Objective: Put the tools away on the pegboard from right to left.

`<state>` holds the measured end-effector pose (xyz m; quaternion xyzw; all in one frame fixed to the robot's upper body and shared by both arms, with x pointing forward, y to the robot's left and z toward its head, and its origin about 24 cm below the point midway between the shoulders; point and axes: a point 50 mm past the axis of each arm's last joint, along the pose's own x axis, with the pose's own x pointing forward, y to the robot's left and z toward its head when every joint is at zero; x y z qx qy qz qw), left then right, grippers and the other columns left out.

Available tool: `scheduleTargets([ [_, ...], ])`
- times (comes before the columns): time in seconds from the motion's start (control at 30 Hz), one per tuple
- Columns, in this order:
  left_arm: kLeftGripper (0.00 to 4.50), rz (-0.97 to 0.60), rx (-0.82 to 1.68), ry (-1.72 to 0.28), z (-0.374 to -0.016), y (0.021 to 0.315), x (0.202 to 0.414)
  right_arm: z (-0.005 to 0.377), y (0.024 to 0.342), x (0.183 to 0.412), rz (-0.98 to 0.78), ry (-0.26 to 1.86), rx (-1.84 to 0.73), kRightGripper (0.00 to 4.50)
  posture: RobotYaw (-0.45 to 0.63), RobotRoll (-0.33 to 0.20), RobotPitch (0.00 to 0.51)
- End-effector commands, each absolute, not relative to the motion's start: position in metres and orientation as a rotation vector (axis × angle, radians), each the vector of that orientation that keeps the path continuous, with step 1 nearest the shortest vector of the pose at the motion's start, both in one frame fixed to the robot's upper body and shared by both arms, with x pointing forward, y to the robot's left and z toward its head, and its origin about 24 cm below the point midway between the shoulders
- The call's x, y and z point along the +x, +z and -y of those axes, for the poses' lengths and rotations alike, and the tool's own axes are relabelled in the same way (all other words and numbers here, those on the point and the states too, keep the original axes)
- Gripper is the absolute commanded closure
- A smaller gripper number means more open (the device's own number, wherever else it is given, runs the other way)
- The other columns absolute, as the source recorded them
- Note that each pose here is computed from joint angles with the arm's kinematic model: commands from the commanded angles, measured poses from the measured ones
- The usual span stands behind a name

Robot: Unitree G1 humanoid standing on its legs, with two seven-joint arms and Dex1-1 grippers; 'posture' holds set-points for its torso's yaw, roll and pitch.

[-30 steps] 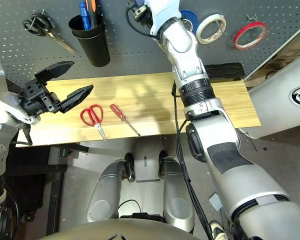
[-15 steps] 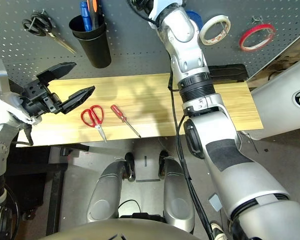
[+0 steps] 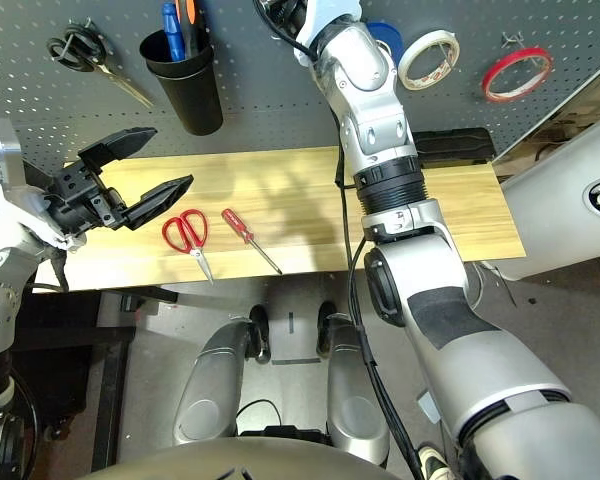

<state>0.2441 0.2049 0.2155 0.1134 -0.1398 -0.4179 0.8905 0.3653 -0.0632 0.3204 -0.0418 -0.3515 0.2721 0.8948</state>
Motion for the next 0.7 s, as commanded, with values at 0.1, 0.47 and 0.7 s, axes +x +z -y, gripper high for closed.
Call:
scheduleTargets([
  [0.1,0.0,0.283,0.239,-0.892,-0.201,0.214,0.243,0.065,0.33,0.359,0.796,0.555,-0.091,2.4,0.02,0.0,0.278],
  [0.47,0.0,0.251,0.241,-0.882,-0.205,0.208,0.237,0.072,0.33,0.368,0.84,0.488,-0.197,2.4,0.04,0.0,0.287],
  [0.7,0.0,0.239,0.235,-0.881,-0.205,0.206,0.233,0.072,0.313,0.378,0.82,0.477,-0.246,2.4,0.05,0.0,0.296],
])
